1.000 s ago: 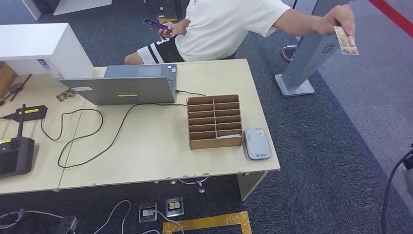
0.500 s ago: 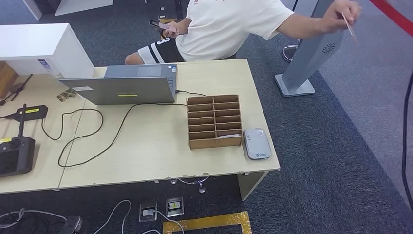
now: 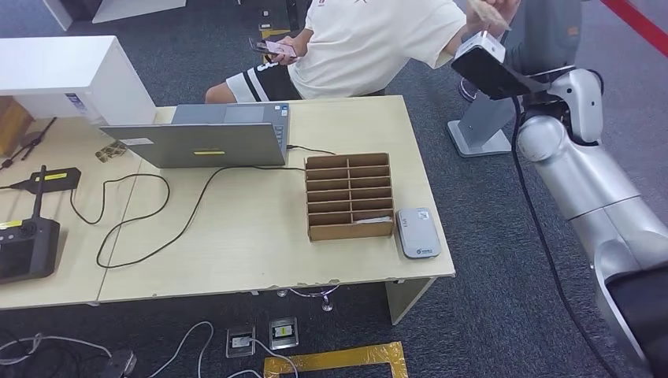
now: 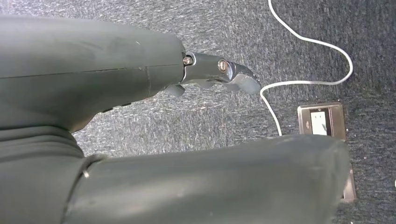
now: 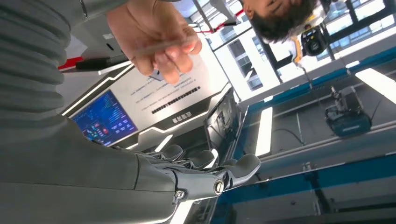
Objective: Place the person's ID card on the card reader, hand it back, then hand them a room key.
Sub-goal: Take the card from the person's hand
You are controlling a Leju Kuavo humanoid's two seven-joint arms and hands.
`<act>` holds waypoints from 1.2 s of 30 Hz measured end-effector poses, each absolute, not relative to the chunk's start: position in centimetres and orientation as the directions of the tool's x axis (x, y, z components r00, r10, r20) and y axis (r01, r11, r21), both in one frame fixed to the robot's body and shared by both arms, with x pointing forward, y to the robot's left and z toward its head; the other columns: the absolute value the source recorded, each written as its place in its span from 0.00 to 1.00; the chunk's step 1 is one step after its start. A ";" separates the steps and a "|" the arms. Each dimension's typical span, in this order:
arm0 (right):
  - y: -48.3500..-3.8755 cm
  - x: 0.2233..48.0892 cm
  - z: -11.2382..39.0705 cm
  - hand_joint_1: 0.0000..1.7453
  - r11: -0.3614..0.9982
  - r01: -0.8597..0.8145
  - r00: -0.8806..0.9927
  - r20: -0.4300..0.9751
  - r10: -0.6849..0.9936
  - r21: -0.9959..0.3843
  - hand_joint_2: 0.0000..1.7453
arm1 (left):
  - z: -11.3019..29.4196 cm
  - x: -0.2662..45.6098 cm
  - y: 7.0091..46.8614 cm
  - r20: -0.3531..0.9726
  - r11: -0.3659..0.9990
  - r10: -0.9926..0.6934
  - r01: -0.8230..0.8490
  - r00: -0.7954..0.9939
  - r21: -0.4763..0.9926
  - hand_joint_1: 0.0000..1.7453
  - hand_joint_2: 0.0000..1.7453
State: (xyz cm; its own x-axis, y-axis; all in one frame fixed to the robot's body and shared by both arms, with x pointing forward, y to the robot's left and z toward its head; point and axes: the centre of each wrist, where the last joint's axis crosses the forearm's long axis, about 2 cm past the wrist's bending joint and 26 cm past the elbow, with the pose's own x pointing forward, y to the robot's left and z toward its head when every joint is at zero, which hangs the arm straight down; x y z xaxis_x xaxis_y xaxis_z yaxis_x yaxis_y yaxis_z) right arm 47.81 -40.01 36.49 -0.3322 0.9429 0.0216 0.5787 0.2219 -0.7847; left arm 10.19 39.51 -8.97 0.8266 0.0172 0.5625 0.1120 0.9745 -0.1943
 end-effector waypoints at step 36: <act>-38.2 47.1 33.5 1.00 0.199 0.430 -0.340 0.047 0.939 -0.881 1.00 | -9.2 9.6 39.0 0.529 0.971 -0.011 0.136 0.849 -0.198 0.00 0.00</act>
State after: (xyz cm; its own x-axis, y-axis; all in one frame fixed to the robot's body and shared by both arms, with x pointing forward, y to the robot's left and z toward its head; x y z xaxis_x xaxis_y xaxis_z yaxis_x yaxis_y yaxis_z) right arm 47.11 -38.24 33.50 -0.3398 0.9394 0.0466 0.4298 0.1992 -0.8807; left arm 9.64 39.02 -9.20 0.8486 -0.0114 0.5289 0.1364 0.9707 -0.1979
